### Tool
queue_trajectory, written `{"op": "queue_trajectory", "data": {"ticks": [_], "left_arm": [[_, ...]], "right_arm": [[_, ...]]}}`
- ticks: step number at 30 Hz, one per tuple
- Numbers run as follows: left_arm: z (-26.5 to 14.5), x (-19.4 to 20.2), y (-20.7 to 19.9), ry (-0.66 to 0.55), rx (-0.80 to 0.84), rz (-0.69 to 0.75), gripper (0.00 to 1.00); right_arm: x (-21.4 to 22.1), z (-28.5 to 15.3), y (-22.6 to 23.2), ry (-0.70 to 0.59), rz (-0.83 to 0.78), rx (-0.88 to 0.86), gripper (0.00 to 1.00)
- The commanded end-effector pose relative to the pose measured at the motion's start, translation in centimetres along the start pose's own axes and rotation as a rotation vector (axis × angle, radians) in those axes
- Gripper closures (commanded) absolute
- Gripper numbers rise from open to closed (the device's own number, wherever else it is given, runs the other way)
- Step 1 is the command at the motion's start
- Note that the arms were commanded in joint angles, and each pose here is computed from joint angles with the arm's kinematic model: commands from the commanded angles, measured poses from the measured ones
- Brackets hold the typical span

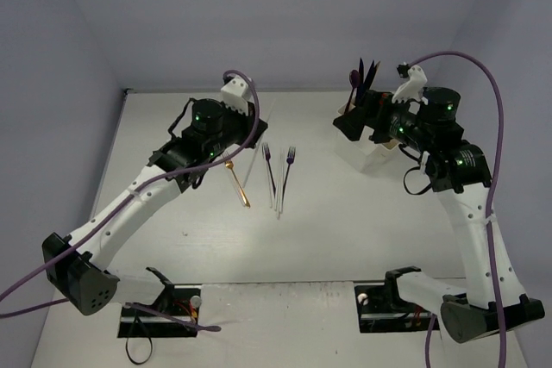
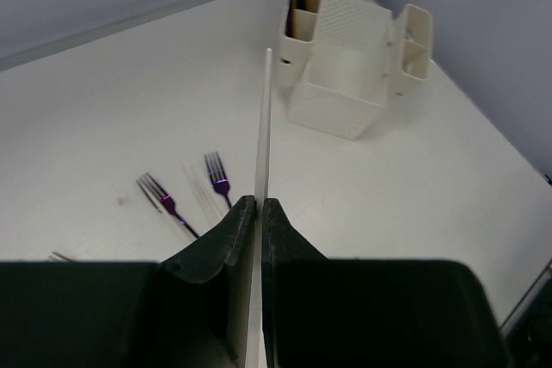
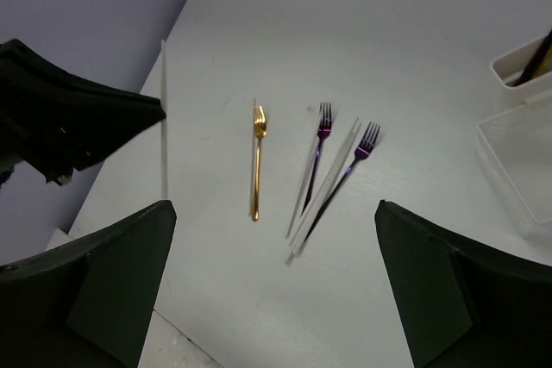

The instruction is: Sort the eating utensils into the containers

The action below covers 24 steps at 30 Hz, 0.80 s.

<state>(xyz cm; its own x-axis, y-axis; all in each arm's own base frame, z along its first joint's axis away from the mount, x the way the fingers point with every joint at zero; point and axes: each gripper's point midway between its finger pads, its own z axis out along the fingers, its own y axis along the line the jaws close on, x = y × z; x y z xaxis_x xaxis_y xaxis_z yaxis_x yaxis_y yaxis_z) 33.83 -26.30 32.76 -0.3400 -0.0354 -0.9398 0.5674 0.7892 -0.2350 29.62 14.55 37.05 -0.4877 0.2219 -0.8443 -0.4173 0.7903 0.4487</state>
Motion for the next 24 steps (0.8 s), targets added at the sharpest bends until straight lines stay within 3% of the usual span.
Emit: {"op": "queue_trajectory", "data": {"ticks": [1, 5, 11, 24], "left_arm": [[-2.1, -5.4, -5.9, -0.172, 0.156, 0.055, 1.0], [-2.5, -6.1, -8.2, -0.19, 0.191, 0.069, 1.0], [-2.4, -6.2, -11.4, -0.202, 0.255, 0.072, 1.0], [-0.9, -6.8, -13.3, -0.232, 0.275, 0.07, 1.0]], "right_arm": [[-2.9, 1.0, 4.0, -0.059, -0.037, -0.125, 0.03], [-2.7, 2.4, 5.8, -0.058, -0.044, -0.153, 0.05], [-3.3, 3.9, 6.1, -0.096, -0.012, -0.167, 0.22], [-1.7, 5.8, 6.3, -0.066, 0.022, -0.185, 0.45]]}}
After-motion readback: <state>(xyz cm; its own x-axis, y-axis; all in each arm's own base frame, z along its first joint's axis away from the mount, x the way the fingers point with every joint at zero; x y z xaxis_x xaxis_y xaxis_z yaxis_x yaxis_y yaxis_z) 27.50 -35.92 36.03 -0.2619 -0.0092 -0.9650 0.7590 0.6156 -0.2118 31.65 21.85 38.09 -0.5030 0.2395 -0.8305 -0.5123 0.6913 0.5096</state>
